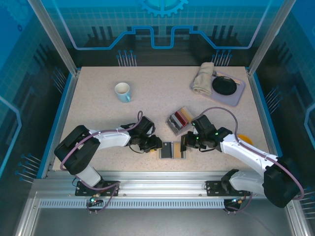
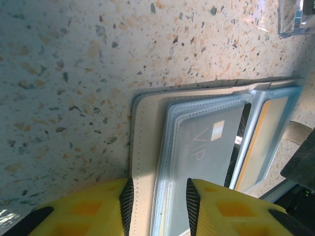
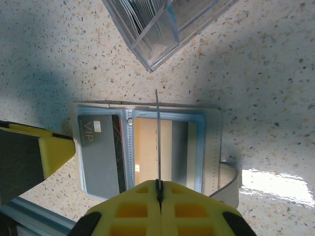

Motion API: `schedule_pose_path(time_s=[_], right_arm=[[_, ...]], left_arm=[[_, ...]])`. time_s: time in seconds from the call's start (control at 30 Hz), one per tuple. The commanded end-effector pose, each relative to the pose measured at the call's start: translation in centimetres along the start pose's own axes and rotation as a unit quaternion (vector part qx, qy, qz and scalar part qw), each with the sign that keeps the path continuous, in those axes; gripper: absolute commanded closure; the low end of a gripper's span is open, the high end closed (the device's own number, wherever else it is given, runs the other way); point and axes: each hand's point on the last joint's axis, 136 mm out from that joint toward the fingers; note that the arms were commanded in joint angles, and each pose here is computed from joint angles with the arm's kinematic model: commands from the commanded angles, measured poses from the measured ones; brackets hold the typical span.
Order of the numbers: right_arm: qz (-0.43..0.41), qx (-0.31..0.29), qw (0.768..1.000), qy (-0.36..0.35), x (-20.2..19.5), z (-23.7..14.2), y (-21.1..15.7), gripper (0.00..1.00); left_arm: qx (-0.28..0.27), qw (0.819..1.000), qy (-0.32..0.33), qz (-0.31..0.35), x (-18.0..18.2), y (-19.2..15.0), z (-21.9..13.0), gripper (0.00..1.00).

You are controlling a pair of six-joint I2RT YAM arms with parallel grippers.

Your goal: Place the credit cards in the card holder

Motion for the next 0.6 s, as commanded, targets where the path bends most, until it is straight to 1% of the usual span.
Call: schedule_pose_path(time_s=[0.0, 0.13, 0.4, 0.57], right_arm=[[-0.007, -0.017, 0.999, -0.038, -1.2, -1.0, 0.6, 0.95], [-0.013, -0.005, 0.998, -0.066, -2.7, -0.3, 0.2, 0.95], [-0.013, 0.005, 0.998, -0.065, -2.8, 0.9, -0.1, 0.95], [-0.018, 0.007, 0.997, -0.073, -3.1, 0.9, -0.2, 0.95]], left_arm=[[0.001, 1.0, -0.006, -0.002, -0.4, -0.2, -0.1, 0.63], [0.001, 1.0, -0.005, -0.002, -0.3, -0.2, -0.1, 0.63], [0.001, 1.0, -0.005, -0.003, -0.3, -0.2, -0.2, 0.63], [0.004, 1.0, -0.004, -0.001, -0.3, -0.4, -0.1, 0.63]])
Point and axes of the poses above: each hand's point on the last joint's axis, 136 mm out from that joint toward the fingers, its own z axis out along the fingers, its own x axis along the line the jaws close on, y = z × x, and after that the axes turned 6 degrees about z, right-handed
